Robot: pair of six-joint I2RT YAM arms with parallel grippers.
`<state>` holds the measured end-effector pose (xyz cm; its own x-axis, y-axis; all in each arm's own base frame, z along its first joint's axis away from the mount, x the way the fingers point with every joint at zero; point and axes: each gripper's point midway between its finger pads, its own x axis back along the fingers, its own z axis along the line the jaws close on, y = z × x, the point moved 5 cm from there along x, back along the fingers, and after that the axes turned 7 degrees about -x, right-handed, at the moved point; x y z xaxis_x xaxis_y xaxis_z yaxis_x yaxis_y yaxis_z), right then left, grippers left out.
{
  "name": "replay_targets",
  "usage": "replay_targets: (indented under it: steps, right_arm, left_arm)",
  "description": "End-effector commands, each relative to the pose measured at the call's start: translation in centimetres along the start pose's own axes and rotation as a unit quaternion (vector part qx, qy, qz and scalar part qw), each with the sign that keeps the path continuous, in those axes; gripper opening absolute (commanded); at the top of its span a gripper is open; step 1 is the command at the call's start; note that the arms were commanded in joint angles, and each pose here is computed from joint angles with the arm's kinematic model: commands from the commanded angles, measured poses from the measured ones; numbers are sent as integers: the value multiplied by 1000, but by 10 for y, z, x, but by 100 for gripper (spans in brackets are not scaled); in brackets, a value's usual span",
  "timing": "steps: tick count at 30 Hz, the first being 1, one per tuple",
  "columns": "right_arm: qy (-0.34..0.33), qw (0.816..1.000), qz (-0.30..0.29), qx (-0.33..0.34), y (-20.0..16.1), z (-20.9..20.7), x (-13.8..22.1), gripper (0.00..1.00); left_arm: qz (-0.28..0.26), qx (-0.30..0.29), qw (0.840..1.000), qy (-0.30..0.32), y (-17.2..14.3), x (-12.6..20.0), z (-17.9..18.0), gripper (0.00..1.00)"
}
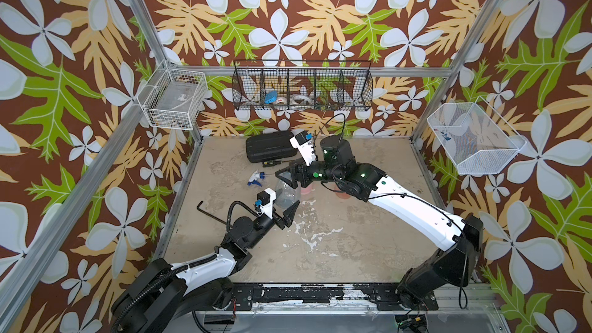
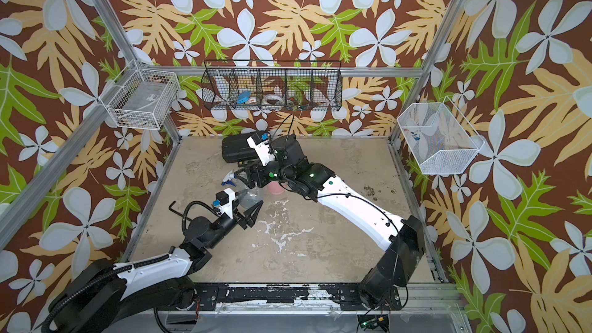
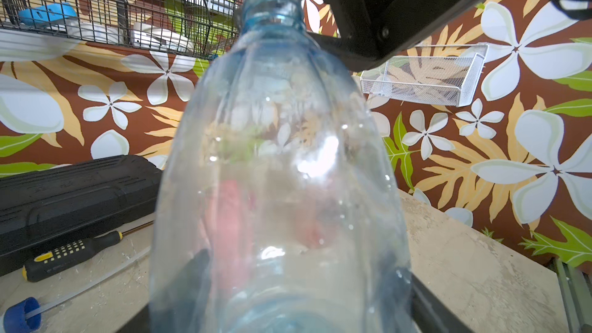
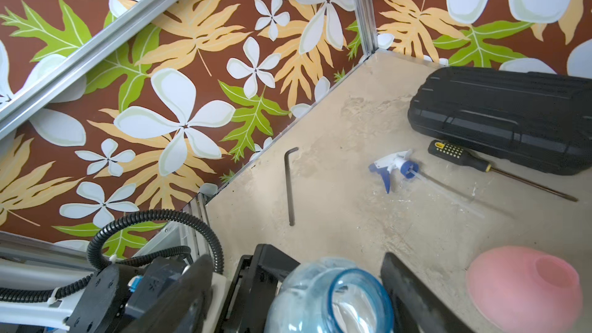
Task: Attach spray nozzles to spray bottles
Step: Pick up the spray bottle from the center of the board.
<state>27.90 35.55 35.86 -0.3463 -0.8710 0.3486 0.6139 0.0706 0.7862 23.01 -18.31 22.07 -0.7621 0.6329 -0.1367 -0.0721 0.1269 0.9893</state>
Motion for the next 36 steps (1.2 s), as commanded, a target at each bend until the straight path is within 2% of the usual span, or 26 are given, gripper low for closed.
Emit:
replay_targets:
  steps: [1,27,31,36]
  right_arm:
    - [26,1000,10,7,-3,14,2,82]
    - [69,997,26,28,-18,54,11,81]
    - [42,999,17,30,-19,49,19,81]
    - [-75,996,-28,35,4,16,51,81]
  left_arm:
    - [-9,8,1000,-8,5,-2,-2,66]
    - [-19,27,999,1,8,7,0,66]
    - [-24,26,999,4,8,12,1,66]
    - [-12,49,996,73,11,17,17,64]
